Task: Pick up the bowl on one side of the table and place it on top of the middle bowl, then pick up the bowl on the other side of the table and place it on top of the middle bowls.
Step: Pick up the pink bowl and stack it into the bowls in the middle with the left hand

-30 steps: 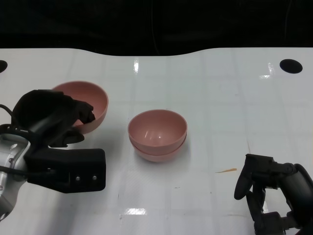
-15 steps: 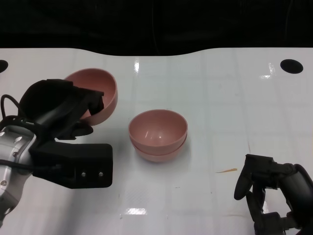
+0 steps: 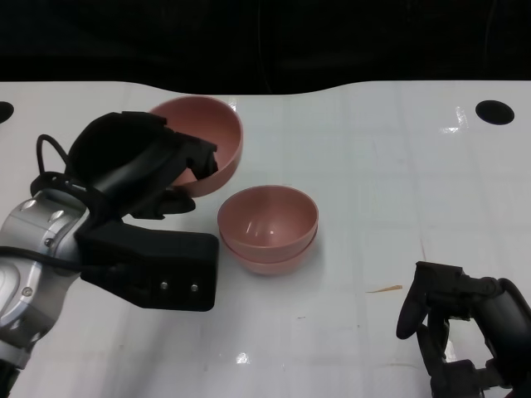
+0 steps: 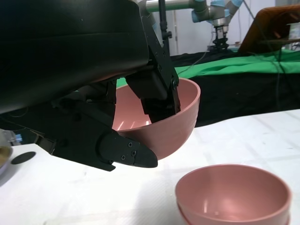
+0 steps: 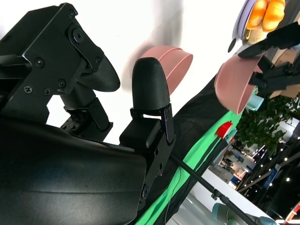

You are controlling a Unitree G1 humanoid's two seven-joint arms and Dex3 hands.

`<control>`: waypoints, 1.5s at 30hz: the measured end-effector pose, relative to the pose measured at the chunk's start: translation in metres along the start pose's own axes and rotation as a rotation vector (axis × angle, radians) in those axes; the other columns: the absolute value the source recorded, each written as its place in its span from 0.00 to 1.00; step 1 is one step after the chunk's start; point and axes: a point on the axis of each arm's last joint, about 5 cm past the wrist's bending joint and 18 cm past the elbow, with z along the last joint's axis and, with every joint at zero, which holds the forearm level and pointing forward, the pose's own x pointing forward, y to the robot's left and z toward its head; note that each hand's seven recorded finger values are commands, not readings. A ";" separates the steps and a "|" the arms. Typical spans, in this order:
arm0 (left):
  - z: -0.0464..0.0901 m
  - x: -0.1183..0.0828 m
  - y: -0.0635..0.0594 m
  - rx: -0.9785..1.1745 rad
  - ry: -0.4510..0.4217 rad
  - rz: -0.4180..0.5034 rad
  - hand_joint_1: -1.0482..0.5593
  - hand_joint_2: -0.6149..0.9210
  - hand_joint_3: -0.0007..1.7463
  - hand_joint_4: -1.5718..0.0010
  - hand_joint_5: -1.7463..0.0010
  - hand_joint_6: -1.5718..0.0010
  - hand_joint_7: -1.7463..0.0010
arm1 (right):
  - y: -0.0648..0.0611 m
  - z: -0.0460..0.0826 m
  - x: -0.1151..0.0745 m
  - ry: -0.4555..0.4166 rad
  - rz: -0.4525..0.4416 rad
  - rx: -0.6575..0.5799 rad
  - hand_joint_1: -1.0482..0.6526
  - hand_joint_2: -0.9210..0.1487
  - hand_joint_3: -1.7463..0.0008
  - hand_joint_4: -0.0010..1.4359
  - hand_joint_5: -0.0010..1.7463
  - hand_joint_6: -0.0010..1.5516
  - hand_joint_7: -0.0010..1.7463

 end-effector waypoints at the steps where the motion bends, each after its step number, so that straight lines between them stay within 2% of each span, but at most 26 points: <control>1: 0.002 0.001 0.000 -0.003 -0.007 -0.008 0.49 1.00 0.13 0.63 0.00 0.57 0.24 | 0.000 0.000 0.000 0.000 0.000 0.000 0.62 0.68 0.06 0.65 1.00 0.52 0.87; 4: 0.005 0.004 0.002 -0.006 -0.023 -0.038 0.48 1.00 0.13 0.64 0.01 0.56 0.27 | 0.000 0.000 0.000 0.000 0.001 0.000 0.62 0.68 0.06 0.65 1.00 0.52 0.87; 9: 0.012 0.012 0.005 -0.026 -0.073 -0.053 0.48 1.00 0.20 0.56 0.17 0.48 0.46 | 0.001 0.000 0.000 -0.001 0.004 0.000 0.62 0.68 0.06 0.65 1.00 0.52 0.87; 10: 0.013 0.013 0.005 -0.033 -0.083 -0.058 0.48 1.00 0.19 0.55 0.19 0.49 0.42 | 0.001 0.000 0.000 -0.001 0.005 -0.001 0.62 0.68 0.06 0.65 1.00 0.52 0.87; 11: 0.013 0.015 0.004 -0.043 -0.091 -0.065 0.48 0.99 0.20 0.56 0.17 0.53 0.32 | 0.001 0.000 0.000 -0.001 0.006 -0.004 0.62 0.67 0.06 0.65 1.00 0.52 0.87; 12: 0.013 0.016 0.004 -0.053 -0.096 -0.068 0.49 0.98 0.20 0.56 0.16 0.55 0.27 | 0.001 0.000 0.000 -0.001 0.009 -0.008 0.62 0.67 0.07 0.64 1.00 0.51 0.87; 14: 0.013 0.017 0.003 -0.071 -0.101 -0.077 0.49 0.97 0.22 0.58 0.13 0.57 0.22 | 0.002 0.001 0.000 0.001 0.013 -0.013 0.62 0.67 0.07 0.64 1.00 0.51 0.87; 17: 0.014 0.021 0.004 -0.092 -0.111 -0.110 0.48 0.95 0.23 0.58 0.14 0.55 0.25 | 0.002 0.001 0.000 0.003 0.015 -0.013 0.62 0.67 0.07 0.64 1.00 0.51 0.87; 21: 0.017 0.024 0.006 -0.101 -0.127 -0.111 0.49 0.97 0.20 0.57 0.13 0.55 0.21 | 0.004 0.002 0.000 0.002 0.023 -0.009 0.62 0.67 0.07 0.64 1.00 0.52 0.87; 22: 0.018 0.025 0.006 -0.100 -0.132 -0.111 0.49 0.98 0.22 0.57 0.10 0.54 0.21 | 0.004 0.002 0.000 0.002 0.023 -0.009 0.62 0.67 0.07 0.64 1.00 0.52 0.87; 25: 0.019 0.027 0.001 -0.101 -0.160 -0.133 0.50 0.91 0.34 0.57 0.11 0.55 0.20 | 0.005 0.002 0.000 0.002 0.024 -0.008 0.62 0.67 0.07 0.64 1.00 0.52 0.87; 28: 0.021 0.028 -0.004 -0.101 -0.181 -0.154 0.49 0.90 0.35 0.59 0.07 0.57 0.15 | 0.005 0.002 0.000 0.003 0.028 -0.010 0.62 0.67 0.07 0.64 1.00 0.52 0.87; 31: 0.021 0.029 -0.005 -0.099 -0.187 -0.161 0.48 0.89 0.35 0.59 0.12 0.56 0.20 | 0.006 0.002 0.000 0.008 0.031 -0.023 0.62 0.68 0.07 0.64 1.00 0.52 0.87; 37: 0.023 0.032 -0.007 -0.071 -0.245 -0.176 0.47 0.92 0.32 0.56 0.13 0.55 0.26 | 0.006 0.004 0.000 0.004 0.033 -0.039 0.62 0.68 0.06 0.63 1.00 0.52 0.87; 40: 0.024 0.033 -0.010 -0.046 -0.256 -0.198 0.45 0.99 0.13 0.54 0.22 0.45 0.60 | 0.006 0.004 0.000 0.003 0.032 -0.039 0.63 0.69 0.06 0.63 1.00 0.52 0.87; 45: 0.025 0.035 -0.006 0.015 -0.284 -0.217 0.44 1.00 0.08 0.51 0.35 0.37 0.79 | 0.006 0.004 0.000 0.007 0.032 -0.038 0.62 0.69 0.07 0.63 1.00 0.52 0.87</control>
